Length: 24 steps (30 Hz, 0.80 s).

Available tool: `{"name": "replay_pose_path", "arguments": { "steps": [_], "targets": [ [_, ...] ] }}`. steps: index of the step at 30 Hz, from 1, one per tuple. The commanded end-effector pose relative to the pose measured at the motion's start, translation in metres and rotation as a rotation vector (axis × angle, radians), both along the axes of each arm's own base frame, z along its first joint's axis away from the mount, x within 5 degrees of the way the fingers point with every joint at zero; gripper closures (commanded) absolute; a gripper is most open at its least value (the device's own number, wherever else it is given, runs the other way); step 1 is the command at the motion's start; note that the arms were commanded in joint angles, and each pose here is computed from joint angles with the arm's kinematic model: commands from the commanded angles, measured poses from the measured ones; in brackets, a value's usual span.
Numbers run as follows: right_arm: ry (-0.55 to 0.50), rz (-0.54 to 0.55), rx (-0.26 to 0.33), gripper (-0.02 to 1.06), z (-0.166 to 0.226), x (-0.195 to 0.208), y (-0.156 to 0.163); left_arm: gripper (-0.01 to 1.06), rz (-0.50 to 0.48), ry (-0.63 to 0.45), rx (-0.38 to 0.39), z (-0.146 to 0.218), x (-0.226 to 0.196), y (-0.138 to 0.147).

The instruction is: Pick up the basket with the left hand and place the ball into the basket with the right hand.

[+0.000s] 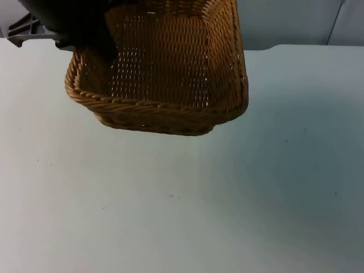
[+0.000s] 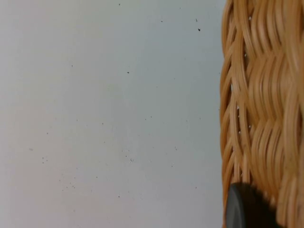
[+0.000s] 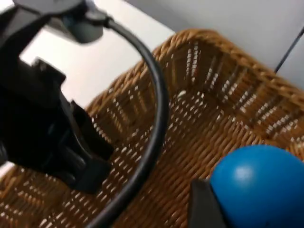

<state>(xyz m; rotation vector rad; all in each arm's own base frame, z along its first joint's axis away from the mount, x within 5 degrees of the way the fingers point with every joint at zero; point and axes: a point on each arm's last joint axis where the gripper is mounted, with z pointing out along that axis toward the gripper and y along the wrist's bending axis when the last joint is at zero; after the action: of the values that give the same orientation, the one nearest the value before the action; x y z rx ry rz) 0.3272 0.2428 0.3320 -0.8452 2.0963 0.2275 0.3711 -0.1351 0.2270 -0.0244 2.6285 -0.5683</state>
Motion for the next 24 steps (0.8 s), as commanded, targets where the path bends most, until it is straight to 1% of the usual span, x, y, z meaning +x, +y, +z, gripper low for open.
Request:
{"name": "replay_pose_path", "arguments": {
  "steps": [1, 2, 7, 10, 17, 21, 23, 24],
  "targets": [
    [0.043, 0.011, -0.019, 1.05, -0.015, 0.004, 0.006, 1.05, 0.009, -0.036, -0.015, 0.007, 0.001, -0.001],
    [0.053, 0.017, -0.027, 1.05, -0.02, 0.006, 0.008, 1.05, 0.009, -0.036, -0.015, 0.007, 0.001, -0.001],
    [0.098, 0.018, -0.019, 1.05, -0.037, 0.011, 0.014, 1.05, 0.005, -0.038, -0.009, 0.007, 0.001, 0.0],
    [0.116, 0.018, -0.033, 1.05, -0.046, 0.014, 0.017, 1.05, -0.001, -0.042, 0.004, 0.006, 0.001, 0.0],
    [0.152, 0.015, -0.058, 1.05, -0.071, 0.022, 0.023, 1.05, 0.001, -0.042, 0.006, 0.006, 0.001, 0.001],
    [0.159, 0.01, -0.057, 1.05, -0.076, 0.024, 0.024, 1.05, 0.001, -0.041, 0.006, 0.006, 0.001, 0.001],
    [0.162, 0.01, -0.058, 1.01, -0.078, 0.024, 0.025, 1.05, -0.001, -0.037, 0.006, 0.006, 0.001, 0.001],
    [0.162, 0.01, -0.058, 1.01, -0.078, 0.024, 0.025, 1.05, -0.001, -0.037, 0.006, 0.006, 0.001, 0.001]
  ]
}}
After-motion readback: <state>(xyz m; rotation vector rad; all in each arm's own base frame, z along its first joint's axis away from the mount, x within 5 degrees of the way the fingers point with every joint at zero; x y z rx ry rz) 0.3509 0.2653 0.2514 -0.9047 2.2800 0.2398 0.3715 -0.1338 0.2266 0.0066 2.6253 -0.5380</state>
